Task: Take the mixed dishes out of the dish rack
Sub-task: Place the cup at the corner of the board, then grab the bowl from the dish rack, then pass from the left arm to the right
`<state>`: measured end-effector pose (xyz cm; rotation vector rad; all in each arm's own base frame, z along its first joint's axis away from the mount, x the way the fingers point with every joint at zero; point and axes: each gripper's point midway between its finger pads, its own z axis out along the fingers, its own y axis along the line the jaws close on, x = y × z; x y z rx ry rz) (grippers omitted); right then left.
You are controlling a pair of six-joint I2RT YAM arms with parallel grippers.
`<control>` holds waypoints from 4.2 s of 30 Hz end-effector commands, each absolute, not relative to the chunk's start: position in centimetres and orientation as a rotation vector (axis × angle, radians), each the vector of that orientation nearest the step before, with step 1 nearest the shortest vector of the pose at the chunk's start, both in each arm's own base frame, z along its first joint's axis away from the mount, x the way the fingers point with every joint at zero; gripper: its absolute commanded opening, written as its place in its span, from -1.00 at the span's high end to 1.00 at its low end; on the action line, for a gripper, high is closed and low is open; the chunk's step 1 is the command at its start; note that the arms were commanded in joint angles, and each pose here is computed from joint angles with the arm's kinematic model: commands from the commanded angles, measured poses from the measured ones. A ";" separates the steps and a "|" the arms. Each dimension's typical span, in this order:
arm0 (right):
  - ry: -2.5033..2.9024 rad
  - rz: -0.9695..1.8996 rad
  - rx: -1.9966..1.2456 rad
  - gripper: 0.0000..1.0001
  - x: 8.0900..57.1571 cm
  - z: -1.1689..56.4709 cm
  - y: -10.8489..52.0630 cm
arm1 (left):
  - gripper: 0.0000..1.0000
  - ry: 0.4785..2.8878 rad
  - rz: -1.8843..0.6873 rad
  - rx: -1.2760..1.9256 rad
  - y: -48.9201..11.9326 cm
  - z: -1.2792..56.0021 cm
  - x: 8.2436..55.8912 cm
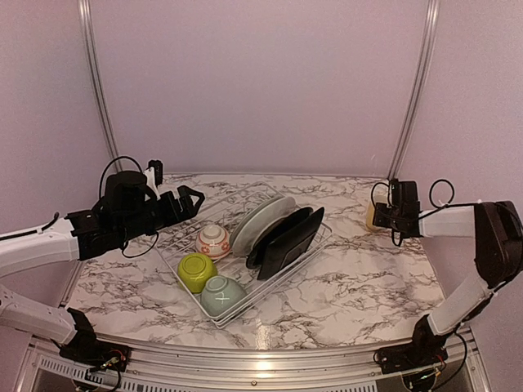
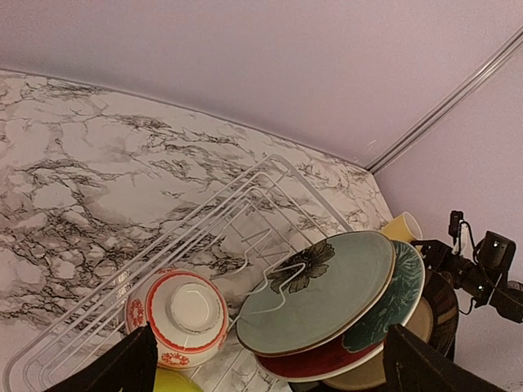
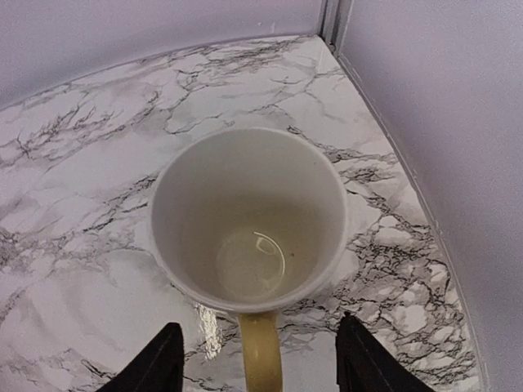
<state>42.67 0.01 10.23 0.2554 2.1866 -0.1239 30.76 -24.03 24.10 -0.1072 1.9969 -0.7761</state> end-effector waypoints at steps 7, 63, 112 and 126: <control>2.095 -0.037 0.220 -0.90 40.3 16.2 1.4 | -0.98 2.169 -0.701 -0.030 -25.7 21.3 31.5; 1.998 0.357 0.011 -0.94 38.4 27.0 7.5 | -0.24 2.572 0.030 0.209 -27.5 8.2 36.7; 1.969 0.564 -0.131 -0.94 38.2 31.8 15.7 | 0.56 2.294 -0.300 0.086 -26.4 23.8 35.4; 1.817 1.043 -0.276 -0.93 36.1 39.1 27.4 | 0.57 1.994 -0.775 -0.025 -27.2 34.4 35.8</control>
